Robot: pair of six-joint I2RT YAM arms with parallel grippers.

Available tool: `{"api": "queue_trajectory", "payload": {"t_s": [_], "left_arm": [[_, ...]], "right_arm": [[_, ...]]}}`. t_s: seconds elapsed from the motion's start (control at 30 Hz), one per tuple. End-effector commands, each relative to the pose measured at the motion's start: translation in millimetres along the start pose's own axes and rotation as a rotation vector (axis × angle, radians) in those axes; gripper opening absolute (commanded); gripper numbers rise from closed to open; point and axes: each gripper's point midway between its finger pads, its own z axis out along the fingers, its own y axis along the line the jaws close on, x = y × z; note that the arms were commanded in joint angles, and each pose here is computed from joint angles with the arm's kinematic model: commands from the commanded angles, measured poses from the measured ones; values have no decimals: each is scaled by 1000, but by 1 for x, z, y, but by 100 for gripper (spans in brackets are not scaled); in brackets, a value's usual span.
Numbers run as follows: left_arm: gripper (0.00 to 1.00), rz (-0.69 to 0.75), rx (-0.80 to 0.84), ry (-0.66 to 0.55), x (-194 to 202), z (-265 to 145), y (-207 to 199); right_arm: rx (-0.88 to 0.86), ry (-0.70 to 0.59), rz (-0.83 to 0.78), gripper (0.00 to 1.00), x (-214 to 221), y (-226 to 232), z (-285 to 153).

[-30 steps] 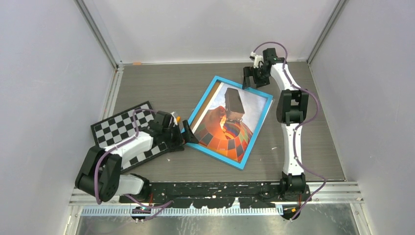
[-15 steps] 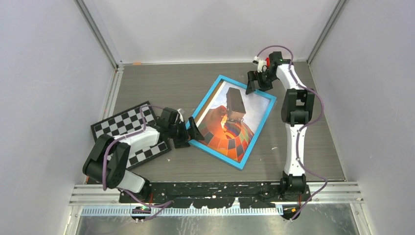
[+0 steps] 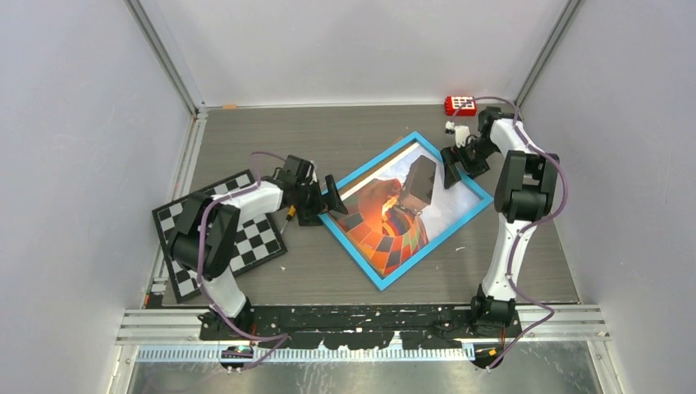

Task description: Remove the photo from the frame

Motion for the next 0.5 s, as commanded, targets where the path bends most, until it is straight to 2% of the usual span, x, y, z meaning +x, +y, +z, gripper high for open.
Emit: {"api": "queue_trajectory", "payload": {"t_s": [0.0,0.23,0.47], "left_arm": [[100,146,-25,-62,-34,26,-3],[100,197,-25,-67,-67,48,-16],[100,322,12,-58,-98,63,-36]], "right_arm": [[-325,359,163,95,101,86,17],[-368,426,140,95,141,109,3],[-406,478,133,96,169,126,-4]]}}
